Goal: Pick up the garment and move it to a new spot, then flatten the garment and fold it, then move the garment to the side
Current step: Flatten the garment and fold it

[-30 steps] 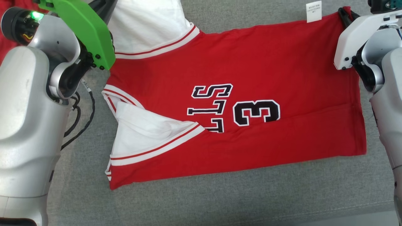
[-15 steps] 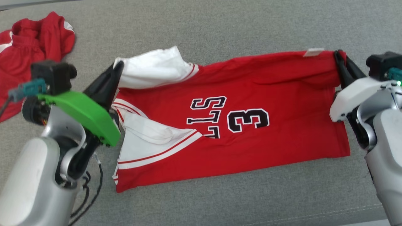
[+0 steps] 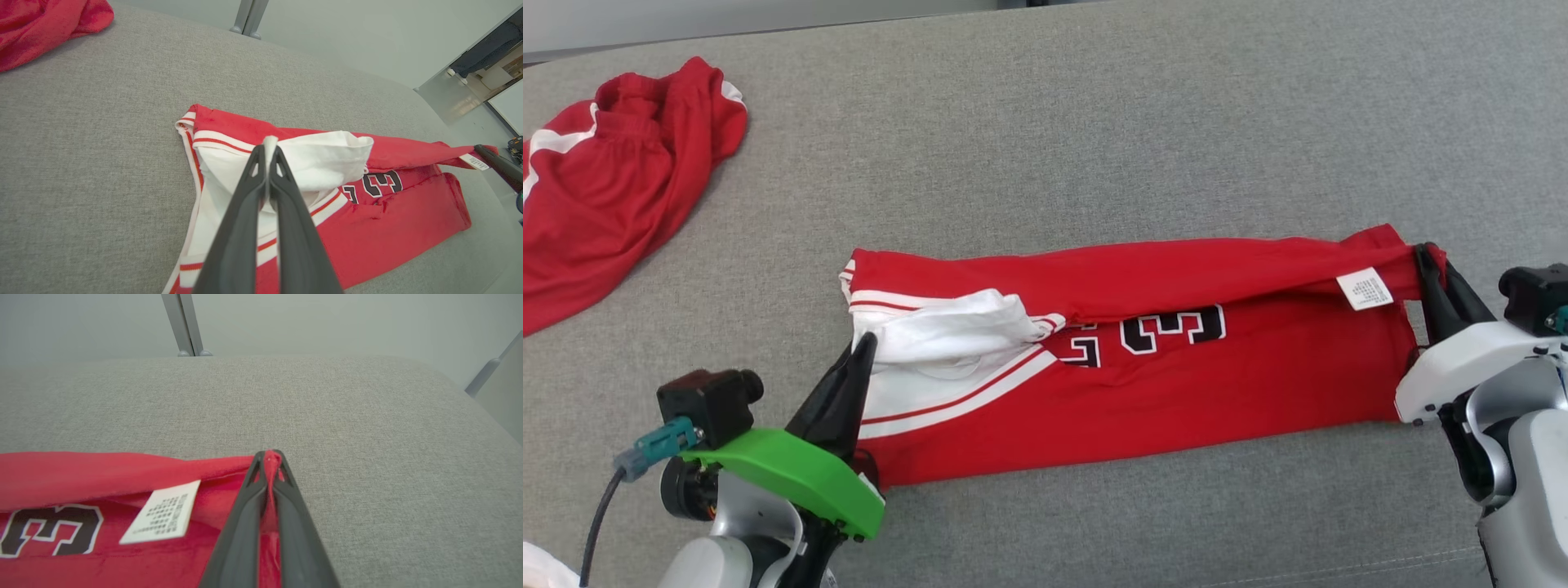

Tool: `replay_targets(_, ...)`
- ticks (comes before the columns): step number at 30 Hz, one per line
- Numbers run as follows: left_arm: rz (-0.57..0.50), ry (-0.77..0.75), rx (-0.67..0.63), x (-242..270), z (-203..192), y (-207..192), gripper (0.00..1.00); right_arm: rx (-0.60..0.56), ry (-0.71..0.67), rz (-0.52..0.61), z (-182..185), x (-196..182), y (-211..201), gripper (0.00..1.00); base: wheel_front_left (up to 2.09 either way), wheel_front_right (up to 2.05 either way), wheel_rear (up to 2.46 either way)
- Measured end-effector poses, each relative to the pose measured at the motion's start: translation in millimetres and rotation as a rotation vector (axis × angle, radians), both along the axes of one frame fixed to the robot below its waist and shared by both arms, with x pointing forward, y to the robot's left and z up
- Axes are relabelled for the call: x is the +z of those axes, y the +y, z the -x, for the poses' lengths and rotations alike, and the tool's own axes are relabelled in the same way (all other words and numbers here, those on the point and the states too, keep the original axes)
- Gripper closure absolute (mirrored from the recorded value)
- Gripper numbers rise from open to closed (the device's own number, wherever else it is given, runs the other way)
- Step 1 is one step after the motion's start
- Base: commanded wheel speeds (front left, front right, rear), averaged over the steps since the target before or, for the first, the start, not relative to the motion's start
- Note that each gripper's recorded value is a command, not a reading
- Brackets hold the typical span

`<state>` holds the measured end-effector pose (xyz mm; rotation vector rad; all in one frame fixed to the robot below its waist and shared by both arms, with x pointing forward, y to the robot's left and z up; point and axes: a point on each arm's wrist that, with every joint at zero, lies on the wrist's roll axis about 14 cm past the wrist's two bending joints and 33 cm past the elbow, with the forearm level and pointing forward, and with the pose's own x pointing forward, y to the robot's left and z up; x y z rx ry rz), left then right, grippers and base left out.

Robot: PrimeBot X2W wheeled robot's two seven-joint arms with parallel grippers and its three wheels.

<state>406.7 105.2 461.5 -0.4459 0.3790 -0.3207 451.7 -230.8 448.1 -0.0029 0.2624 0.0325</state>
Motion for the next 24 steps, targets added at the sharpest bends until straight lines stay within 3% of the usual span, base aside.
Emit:
replay_targets(11,0.011,0.078,0.057,-29.4,18.7,7.7,1.00,-0.048,0.038,-0.021,26.3,-17.6,-1.6,1.00,0.00,0.00,0.00)
replay_targets(13,0.012,0.091,0.062,-33.8,23.8,7.3,1.00,-0.055,0.026,-0.023,29.0,-16.8,-1.8,0.57,0.00,0.00,0.00)
replay_targets(14,0.012,0.097,0.060,-35.5,26.4,6.7,0.89,-0.061,0.019,-0.029,30.2,-16.4,-1.9,0.04,0.00,0.00,0.00)
replay_targets(15,0.012,0.098,0.062,-36.6,29.1,6.6,0.61,-0.070,0.013,-0.037,32.4,-16.5,-2.3,0.00,0.00,0.00,0.00)
replay_targets(16,0.012,0.093,0.066,-36.0,31.1,6.9,0.14,-0.079,0.011,-0.042,34.9,-17.1,-3.6,0.00,0.00,0.00,0.00)
replay_targets(17,0.014,0.085,0.071,-34.1,32.2,7.1,0.00,-0.089,0.008,-0.045,37.0,-17.3,-5.7,0.00,0.00,0.00,0.00)
replay_targets(24,0.005,-0.068,0.193,2.5,28.4,30.6,0.00,-0.182,-0.044,-0.065,56.2,-10.3,-26.6,0.00,0.00,0.00,0.00)
